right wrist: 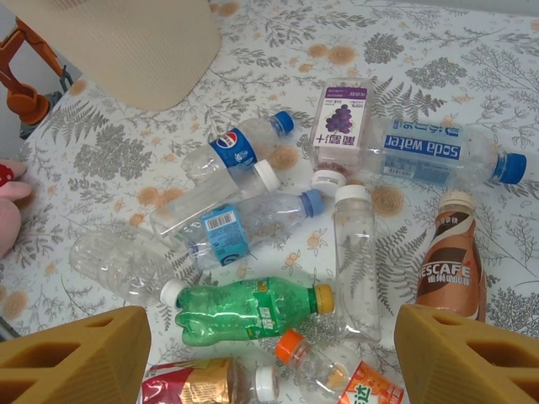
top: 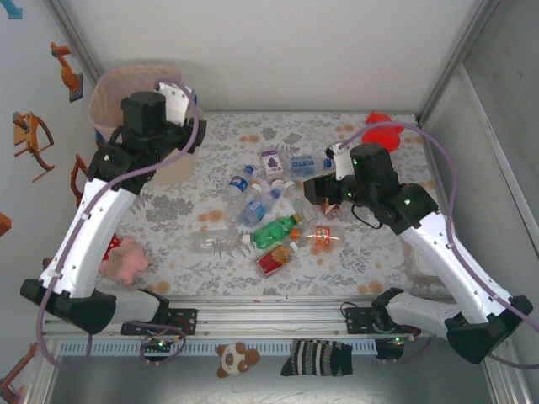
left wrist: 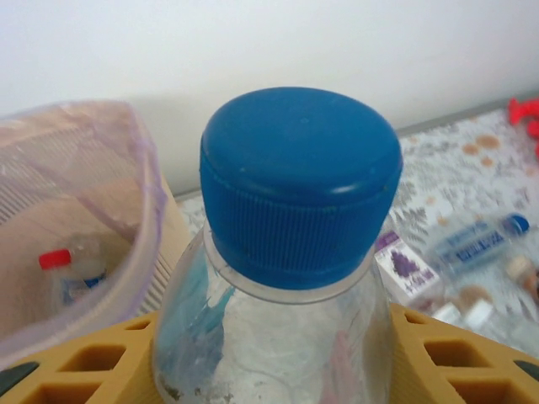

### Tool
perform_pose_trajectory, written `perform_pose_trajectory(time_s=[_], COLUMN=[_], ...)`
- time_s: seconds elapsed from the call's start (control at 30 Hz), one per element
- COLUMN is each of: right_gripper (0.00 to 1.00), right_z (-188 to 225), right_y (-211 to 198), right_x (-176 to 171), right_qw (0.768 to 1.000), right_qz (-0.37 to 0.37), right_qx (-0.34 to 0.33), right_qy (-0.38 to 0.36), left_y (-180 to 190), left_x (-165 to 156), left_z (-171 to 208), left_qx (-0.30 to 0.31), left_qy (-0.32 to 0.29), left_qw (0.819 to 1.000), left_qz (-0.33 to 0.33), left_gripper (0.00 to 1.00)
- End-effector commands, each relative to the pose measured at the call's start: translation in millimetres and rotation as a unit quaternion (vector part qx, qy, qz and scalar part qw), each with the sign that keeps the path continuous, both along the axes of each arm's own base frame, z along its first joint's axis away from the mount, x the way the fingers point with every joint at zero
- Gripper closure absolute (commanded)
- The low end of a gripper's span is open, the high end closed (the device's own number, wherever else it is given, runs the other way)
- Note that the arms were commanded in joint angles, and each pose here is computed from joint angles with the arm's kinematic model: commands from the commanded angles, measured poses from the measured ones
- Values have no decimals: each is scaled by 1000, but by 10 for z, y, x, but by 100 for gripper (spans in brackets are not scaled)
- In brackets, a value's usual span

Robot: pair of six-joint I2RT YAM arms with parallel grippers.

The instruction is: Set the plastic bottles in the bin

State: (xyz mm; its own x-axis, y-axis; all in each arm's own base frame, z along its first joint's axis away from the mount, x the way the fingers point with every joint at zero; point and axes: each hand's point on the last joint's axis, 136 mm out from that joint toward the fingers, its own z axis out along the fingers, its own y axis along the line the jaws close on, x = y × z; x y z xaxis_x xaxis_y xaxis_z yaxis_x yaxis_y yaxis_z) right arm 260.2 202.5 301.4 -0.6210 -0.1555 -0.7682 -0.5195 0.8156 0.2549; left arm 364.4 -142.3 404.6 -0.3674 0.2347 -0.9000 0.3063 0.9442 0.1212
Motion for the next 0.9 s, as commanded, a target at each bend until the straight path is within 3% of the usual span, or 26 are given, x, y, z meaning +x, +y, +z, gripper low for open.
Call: perform_pose_trajectory(time_s=[0.0, 0.2, 0.37, 0.63, 0.7, 0.87], right_gripper=[25, 25, 25, 25, 25, 25], right_z=[199, 233, 256, 236, 218, 175], right_y=[-84, -111, -135, -170, -176, -189], right_x=[3, -14, -28, -18, -10, 6], right_qw=[1000, 999, 999, 999, 999, 999], right_qz=[-21, -29, -32, -42, -45, -49], right_qx=[12, 18, 18, 14, 12, 6], right_qy=[-17, -19, -21, -21, -20, -18], left_y=[90, 539, 949, 1549, 1617, 1697], left_x=[249, 812, 1270, 1681, 1748, 1941], left_z=[322, 465, 393, -139, -307, -774], left_qx=[-60, -184, -298, -422, -443, -497], left_qy=[-34, -51, -52, -5, 18, 90], left_qw=[998, 979, 943, 847, 823, 765], left_qz=[9, 77, 137, 323, 356, 398], left_gripper=[55, 60, 69, 69, 66, 71])
